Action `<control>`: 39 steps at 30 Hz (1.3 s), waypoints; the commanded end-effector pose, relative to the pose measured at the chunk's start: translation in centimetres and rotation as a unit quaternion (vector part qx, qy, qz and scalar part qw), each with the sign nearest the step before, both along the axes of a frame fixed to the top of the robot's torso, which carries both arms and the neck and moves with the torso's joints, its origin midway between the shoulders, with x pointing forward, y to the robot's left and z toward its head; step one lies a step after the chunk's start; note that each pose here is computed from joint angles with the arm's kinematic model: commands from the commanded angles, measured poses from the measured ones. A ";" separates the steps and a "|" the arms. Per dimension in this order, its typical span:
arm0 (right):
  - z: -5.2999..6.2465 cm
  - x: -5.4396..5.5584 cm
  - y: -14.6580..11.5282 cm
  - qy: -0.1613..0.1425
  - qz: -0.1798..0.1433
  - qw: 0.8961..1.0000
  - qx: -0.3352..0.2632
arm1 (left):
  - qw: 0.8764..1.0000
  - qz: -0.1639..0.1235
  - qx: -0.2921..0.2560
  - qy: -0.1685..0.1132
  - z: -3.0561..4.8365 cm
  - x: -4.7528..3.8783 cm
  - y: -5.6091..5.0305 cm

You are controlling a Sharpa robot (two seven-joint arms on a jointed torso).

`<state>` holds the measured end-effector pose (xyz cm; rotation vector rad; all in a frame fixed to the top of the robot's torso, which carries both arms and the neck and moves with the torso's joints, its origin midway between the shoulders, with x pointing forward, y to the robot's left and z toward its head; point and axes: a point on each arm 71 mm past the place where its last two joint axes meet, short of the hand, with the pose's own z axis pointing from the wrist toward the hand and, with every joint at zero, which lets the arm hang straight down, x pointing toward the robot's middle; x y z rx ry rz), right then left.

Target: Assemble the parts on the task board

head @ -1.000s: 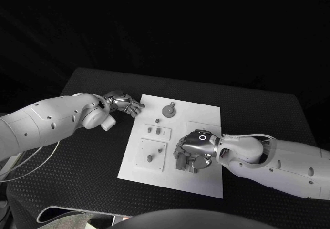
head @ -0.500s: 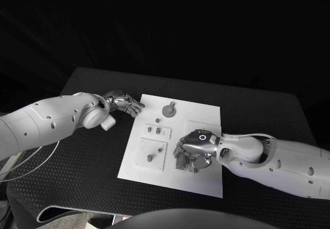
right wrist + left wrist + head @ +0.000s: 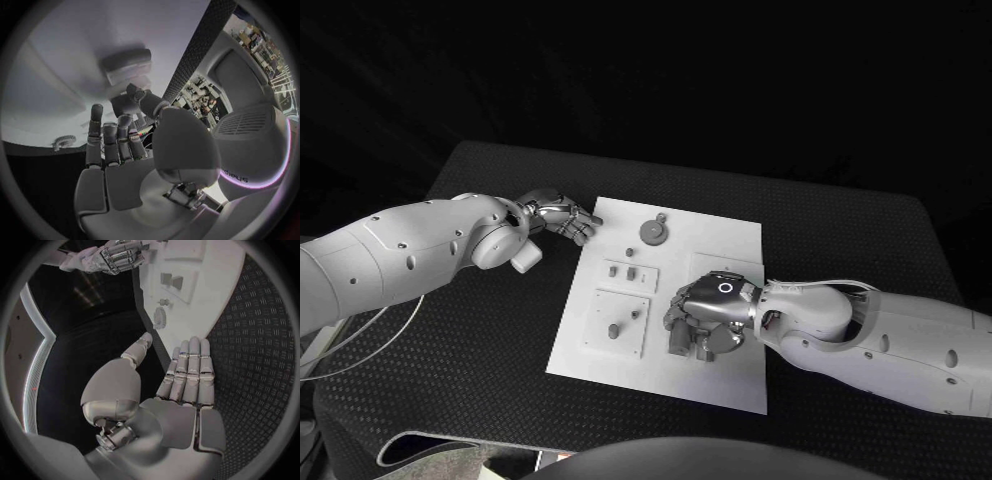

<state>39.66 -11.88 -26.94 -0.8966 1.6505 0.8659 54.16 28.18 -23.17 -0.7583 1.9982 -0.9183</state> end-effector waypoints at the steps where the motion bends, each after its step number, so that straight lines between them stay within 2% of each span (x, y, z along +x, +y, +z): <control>1: -0.1 0.0 -0.1 0.004 -0.003 1.000 -0.006 | 1.000 -0.011 0.003 0.017 -0.58 -0.32 -0.2; 33: 0.0 0.0 -0.5 0.007 -0.012 1.000 0.003 | 1.000 -0.011 0.006 0.018 -0.61 -0.34 -0.1; 39: 0.3 0.1 -0.7 0.009 -0.018 1.000 0.021 | 1.000 -0.010 0.006 0.018 -0.63 -0.33 -0.1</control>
